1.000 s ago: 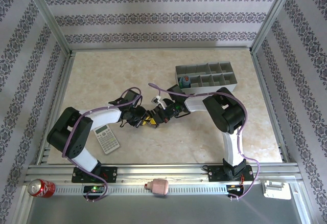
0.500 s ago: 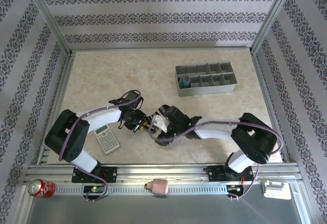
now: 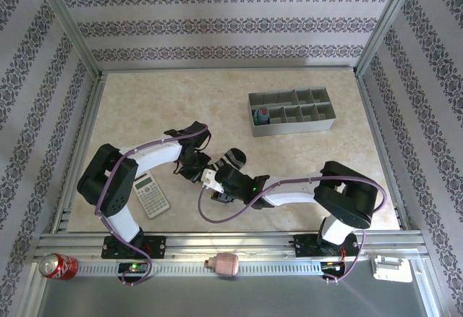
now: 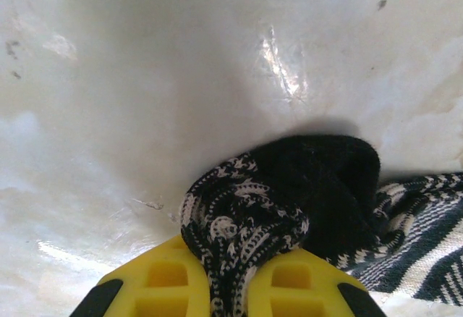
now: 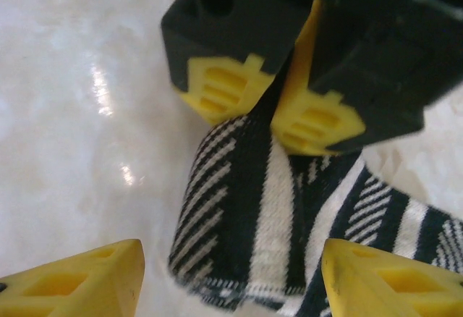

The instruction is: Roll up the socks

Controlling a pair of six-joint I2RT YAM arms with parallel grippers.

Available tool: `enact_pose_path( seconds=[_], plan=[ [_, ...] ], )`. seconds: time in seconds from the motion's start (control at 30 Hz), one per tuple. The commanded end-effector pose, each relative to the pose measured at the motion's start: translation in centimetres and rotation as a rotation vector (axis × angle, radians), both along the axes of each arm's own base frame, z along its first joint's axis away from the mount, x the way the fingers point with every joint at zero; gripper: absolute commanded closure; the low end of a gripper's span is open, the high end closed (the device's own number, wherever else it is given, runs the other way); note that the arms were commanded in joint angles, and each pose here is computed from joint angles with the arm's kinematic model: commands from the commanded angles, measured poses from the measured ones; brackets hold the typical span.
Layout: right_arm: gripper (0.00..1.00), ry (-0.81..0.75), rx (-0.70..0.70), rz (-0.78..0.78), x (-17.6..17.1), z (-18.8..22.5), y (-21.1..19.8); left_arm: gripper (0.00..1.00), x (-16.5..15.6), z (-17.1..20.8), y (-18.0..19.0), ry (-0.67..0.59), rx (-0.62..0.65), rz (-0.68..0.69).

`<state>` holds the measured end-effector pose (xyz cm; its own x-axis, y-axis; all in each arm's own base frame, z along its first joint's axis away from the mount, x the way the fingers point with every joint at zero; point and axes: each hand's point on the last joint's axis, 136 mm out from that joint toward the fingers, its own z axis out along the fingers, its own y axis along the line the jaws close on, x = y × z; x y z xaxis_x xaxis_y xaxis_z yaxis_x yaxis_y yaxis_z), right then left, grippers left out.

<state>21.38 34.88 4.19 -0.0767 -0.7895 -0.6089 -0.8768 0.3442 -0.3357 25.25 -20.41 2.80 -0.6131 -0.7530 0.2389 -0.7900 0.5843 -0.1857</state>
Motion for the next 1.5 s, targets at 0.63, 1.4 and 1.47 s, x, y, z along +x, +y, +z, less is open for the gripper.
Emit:
enact_pose_path(
  seconds=[0.63, 1.4, 1.47],
  plan=[
    [1.0, 0.119, -0.155, -0.07, 0.2, -5.1, -1.6, 0.58, -1.2, 0.1, 1.8, 0.019, 0.08, 0.033],
    [1.0, 0.824, 0.093, -0.24, -4.2, -10.5, -5.9, 0.4, 1.9, 5.0, 2.8, -0.447, -0.079, -0.003],
    [1.0, 0.857, 0.108, -0.261, -4.3, -10.7, -6.3, 0.41, 2.1, 4.4, 1.9, -0.455, -0.119, -0.019]
  ],
)
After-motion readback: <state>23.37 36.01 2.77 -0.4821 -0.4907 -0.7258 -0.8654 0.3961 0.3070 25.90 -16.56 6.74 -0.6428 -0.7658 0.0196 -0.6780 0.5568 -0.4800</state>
